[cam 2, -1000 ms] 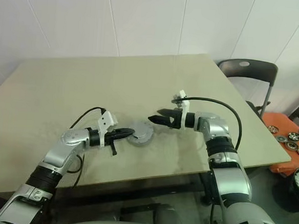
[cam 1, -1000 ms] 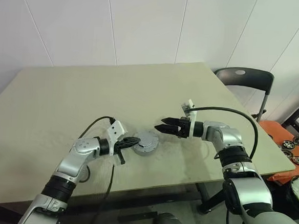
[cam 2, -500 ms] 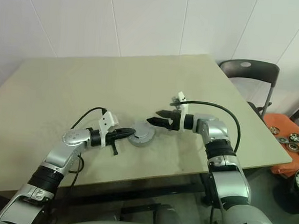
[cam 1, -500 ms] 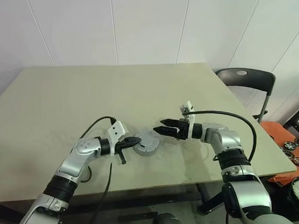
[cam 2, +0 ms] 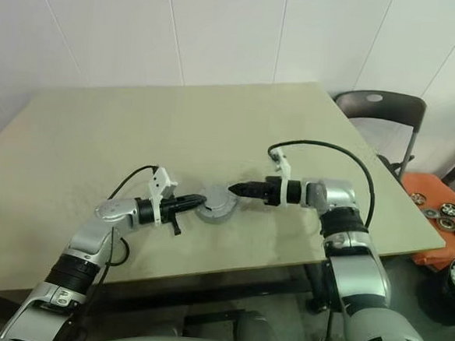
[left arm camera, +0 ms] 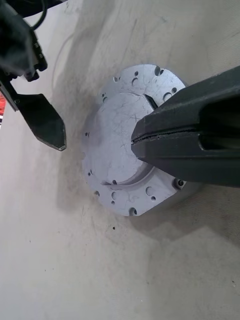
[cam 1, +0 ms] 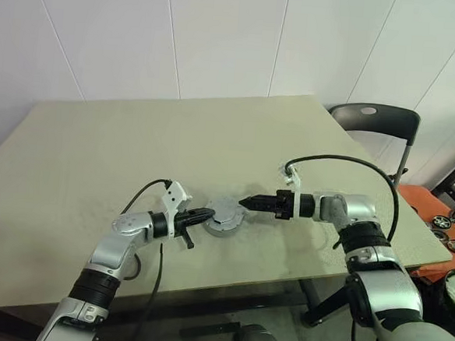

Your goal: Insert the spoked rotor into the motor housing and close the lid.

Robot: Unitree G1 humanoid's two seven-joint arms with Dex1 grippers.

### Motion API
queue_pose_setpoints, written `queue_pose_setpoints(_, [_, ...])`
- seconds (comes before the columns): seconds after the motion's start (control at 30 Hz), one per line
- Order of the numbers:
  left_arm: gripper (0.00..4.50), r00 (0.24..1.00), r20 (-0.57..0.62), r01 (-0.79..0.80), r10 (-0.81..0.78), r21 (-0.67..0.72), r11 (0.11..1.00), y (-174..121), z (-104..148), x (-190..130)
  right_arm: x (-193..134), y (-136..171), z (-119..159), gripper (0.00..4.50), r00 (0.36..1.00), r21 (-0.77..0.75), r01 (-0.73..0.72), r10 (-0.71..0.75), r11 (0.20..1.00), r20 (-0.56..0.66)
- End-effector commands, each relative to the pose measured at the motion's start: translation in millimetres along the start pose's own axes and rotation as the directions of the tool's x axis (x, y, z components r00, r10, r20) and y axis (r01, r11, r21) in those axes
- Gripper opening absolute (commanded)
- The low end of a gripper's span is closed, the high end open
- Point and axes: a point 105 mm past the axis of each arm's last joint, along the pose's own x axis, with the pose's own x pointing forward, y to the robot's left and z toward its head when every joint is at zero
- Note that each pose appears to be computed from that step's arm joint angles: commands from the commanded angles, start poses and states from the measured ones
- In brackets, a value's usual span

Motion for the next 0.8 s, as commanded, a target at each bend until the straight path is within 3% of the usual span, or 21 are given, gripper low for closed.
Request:
queue_pose_setpoints(0.03, [0.00,0.998,-0.068,-0.009,0.007,-0.039,0.999,-1,-18,0,-10,3,15,4.48,1.000,0.013,0.005,-0.005,1.000,0.010])
queue_pose_setpoints(0.17, [0.00,0.998,-0.067,-0.009,0.006,-0.041,0.999,-2,-18,1,-17,2,-9,4.48,0.994,0.068,0.009,-0.001,0.998,-0.111])
queue_pose_setpoints(0.43, [0.00,0.998,-0.059,-0.008,0.006,-0.039,0.999,-5,-17,2,-19,14,-43,4.48,0.968,0.176,-0.021,0.064,0.984,-0.242])
queue_pose_setpoints(0.8, [0.00,0.999,-0.051,-0.020,0.018,-0.043,0.999,-7,-17,4,12,22,-42,4.48,0.969,0.173,-0.037,0.078,0.984,-0.236])
